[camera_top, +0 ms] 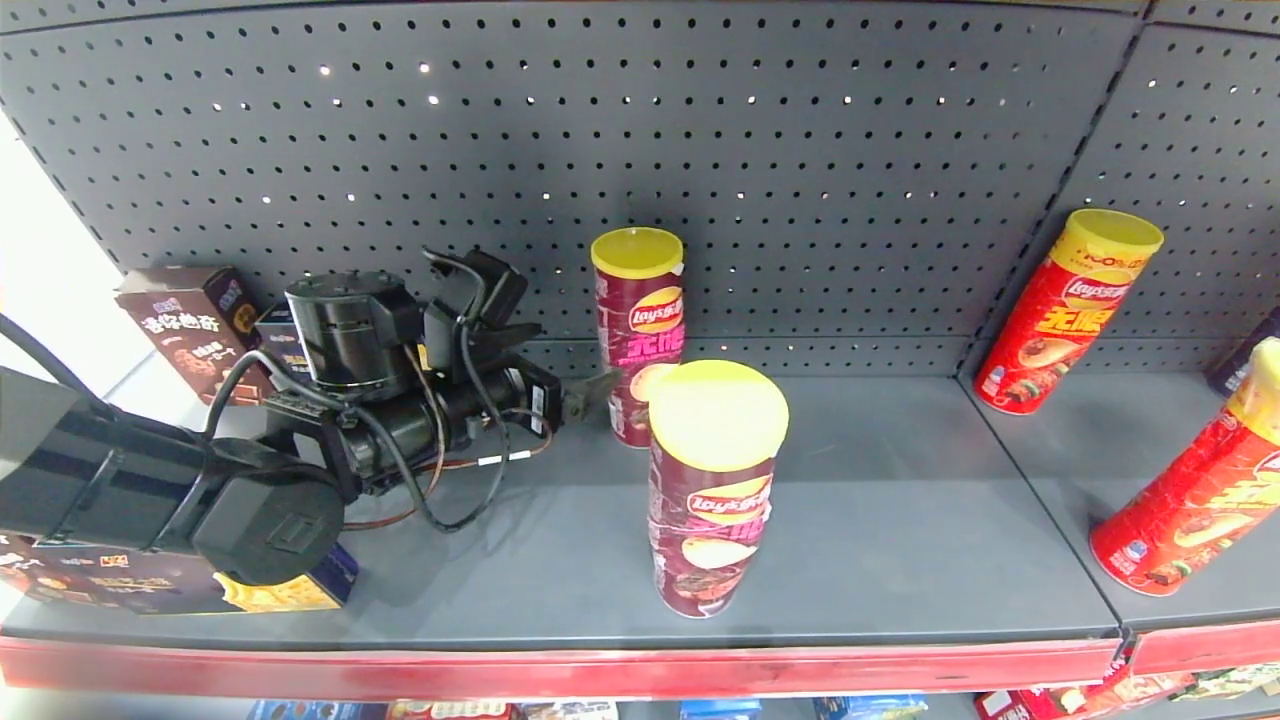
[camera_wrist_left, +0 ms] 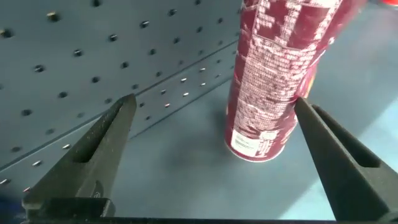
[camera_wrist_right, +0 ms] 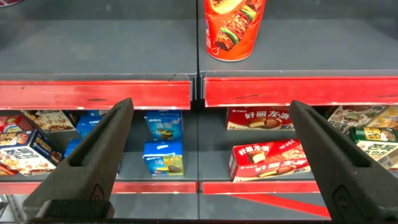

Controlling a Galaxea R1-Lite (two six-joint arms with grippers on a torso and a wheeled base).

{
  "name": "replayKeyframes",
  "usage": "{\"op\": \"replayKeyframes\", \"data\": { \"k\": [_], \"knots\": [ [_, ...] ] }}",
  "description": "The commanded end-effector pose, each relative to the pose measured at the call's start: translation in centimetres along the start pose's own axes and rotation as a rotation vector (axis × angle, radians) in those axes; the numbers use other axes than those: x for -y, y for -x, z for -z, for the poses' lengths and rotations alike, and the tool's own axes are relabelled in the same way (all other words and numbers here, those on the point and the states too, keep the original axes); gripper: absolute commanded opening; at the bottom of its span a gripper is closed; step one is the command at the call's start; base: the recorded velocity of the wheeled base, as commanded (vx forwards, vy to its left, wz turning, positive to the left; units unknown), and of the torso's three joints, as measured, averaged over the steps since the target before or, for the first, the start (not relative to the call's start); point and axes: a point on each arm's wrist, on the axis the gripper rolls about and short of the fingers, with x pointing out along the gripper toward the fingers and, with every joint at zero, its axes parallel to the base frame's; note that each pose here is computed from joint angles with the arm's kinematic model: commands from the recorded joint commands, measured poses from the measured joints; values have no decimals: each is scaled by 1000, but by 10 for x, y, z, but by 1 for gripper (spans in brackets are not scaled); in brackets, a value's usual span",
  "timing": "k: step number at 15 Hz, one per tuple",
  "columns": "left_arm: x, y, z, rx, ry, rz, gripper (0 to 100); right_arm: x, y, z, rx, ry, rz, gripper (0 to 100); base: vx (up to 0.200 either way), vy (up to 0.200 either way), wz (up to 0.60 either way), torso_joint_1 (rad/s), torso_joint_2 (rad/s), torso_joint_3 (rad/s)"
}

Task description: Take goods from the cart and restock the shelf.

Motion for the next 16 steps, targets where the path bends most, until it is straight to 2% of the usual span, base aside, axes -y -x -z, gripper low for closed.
{"op": "replayKeyframes", "data": {
  "k": [1,5,10,14,15,16],
  "knots": [
    [0,1,-1,2,-1,-10,100,0,0,0,-3,0,0,100,0,0,0,0,0,0],
    [-3,1,0,-5,0,-51,100,0,0,0,-3,0,0,100,0,0,0,0,0,0],
    [-3,4,0,-10,1,-62,100,0,0,0,-3,0,0,100,0,0,0,0,0,0],
    [-2,17,-8,4,-5,-112,100,0,0,0,-3,0,0,100,0,0,0,0,0,0],
    [0,24,-8,5,-13,-142,100,0,0,0,-3,0,0,100,0,0,0,0,0,0],
    [-1,25,-7,5,-36,-160,100,0,0,0,-3,0,0,100,0,0,0,0,0,0]
  ]
}}
